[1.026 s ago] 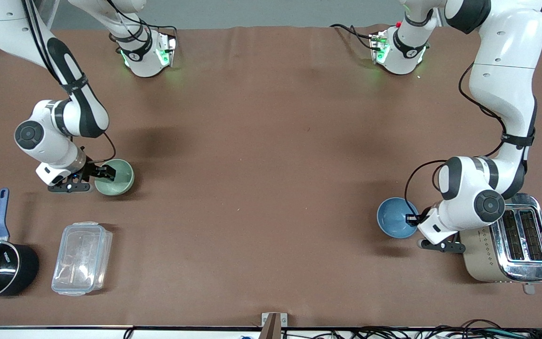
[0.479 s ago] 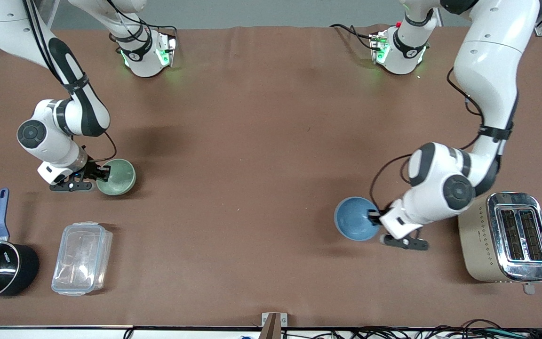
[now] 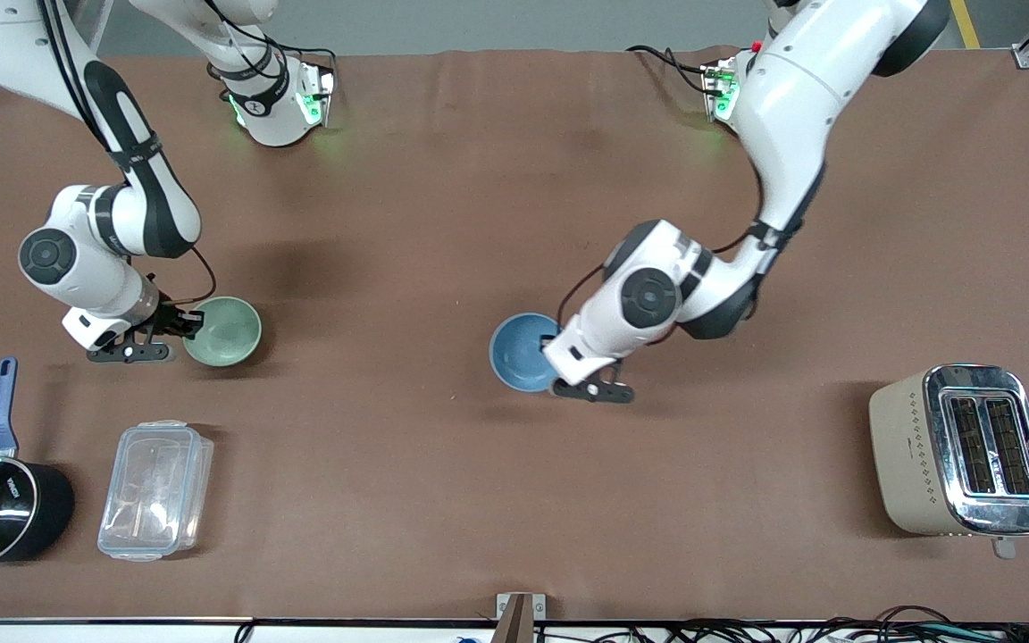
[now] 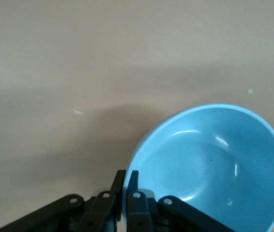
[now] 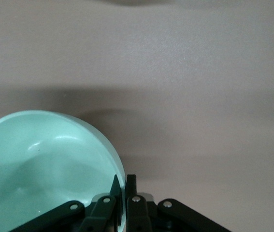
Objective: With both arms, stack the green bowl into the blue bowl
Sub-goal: 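Slide the blue bowl inward with the left gripper while the right gripper grips, then carry the green bowl over the blue bowl while the left gripper withdraws, then lower the green bowl into the blue bowl and open the right gripper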
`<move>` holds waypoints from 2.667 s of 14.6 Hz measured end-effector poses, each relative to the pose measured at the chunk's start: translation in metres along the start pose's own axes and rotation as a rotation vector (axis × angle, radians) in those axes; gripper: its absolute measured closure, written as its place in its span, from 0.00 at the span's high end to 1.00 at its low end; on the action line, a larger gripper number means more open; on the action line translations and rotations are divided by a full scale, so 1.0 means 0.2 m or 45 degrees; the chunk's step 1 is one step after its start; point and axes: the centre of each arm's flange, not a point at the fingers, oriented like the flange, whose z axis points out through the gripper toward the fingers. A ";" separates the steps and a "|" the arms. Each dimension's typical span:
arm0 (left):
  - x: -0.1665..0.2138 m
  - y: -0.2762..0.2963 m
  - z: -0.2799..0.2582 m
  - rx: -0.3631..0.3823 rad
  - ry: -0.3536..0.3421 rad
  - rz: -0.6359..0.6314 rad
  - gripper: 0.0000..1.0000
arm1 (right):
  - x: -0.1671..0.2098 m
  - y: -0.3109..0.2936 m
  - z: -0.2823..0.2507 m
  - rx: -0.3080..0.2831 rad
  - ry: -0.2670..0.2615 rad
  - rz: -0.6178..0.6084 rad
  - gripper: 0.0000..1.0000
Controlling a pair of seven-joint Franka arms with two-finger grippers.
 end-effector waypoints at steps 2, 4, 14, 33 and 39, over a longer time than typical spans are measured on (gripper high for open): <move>-0.05 0.07 0.14 -0.002 0.006 -0.020 0.05 | 0.06 -0.10 -0.22 0.023 -0.053 0.027 0.05; -0.08 0.09 0.26 0.045 0.014 -0.020 0.07 | 0.13 -0.31 -0.43 0.050 -0.063 0.079 0.05; 0.24 -0.28 -0.89 0.107 0.191 -0.184 0.91 | 0.16 -1.44 -0.73 0.166 0.016 0.362 0.05; -0.12 -1.29 -2.09 0.292 0.002 0.019 1.00 | 0.12 -2.40 -0.41 0.205 0.061 0.530 0.05; -0.11 -1.32 -2.12 0.289 0.030 0.007 1.00 | 0.11 -2.42 -0.36 0.198 0.056 0.525 0.05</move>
